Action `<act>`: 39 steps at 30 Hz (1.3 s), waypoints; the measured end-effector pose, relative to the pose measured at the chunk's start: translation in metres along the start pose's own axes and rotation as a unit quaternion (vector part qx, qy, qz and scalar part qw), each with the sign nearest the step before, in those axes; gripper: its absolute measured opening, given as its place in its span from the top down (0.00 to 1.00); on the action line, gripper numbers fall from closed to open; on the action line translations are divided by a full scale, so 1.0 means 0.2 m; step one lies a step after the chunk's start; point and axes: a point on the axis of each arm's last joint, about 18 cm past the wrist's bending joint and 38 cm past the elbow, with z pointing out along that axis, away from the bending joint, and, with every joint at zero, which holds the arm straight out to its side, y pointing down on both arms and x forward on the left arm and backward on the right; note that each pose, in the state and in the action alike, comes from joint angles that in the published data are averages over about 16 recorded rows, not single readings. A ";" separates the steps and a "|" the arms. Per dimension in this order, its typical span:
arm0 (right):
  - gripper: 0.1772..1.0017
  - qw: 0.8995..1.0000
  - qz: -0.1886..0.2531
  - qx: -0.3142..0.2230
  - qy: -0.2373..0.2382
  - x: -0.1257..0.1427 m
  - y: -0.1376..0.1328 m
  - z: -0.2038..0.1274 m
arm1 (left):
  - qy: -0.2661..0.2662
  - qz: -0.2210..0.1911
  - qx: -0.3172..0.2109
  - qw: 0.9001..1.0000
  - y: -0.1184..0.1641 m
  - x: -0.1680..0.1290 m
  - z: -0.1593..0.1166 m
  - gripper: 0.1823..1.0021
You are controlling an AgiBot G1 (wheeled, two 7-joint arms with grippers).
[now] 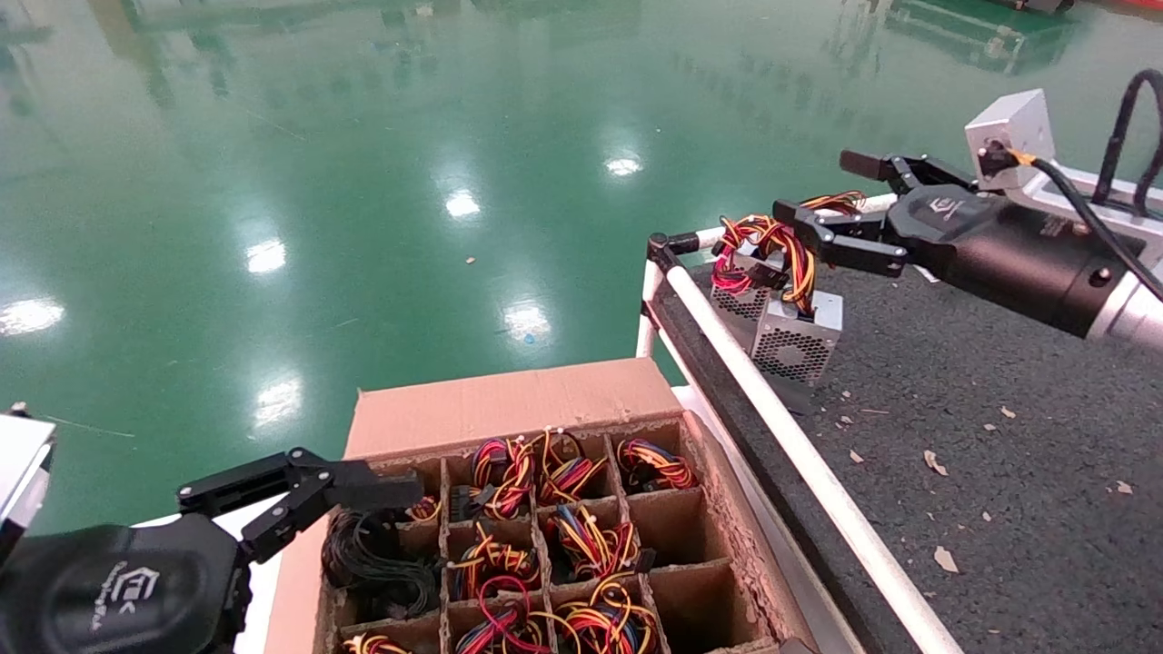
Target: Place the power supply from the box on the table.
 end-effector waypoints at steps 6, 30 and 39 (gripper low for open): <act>0.07 0.999 0.008 0.016 -0.034 -0.09 -0.01 -0.06 | 0.000 0.000 0.000 1.000 0.00 0.00 0.00 0.00; 0.00 0.975 0.044 0.038 -0.217 -0.61 -0.08 -0.33 | 0.000 0.000 0.000 1.000 0.00 0.00 0.00 0.00; 0.00 0.952 0.062 0.029 -0.297 -0.84 -0.10 -0.45 | 0.000 0.000 0.000 1.000 0.00 0.00 0.00 0.00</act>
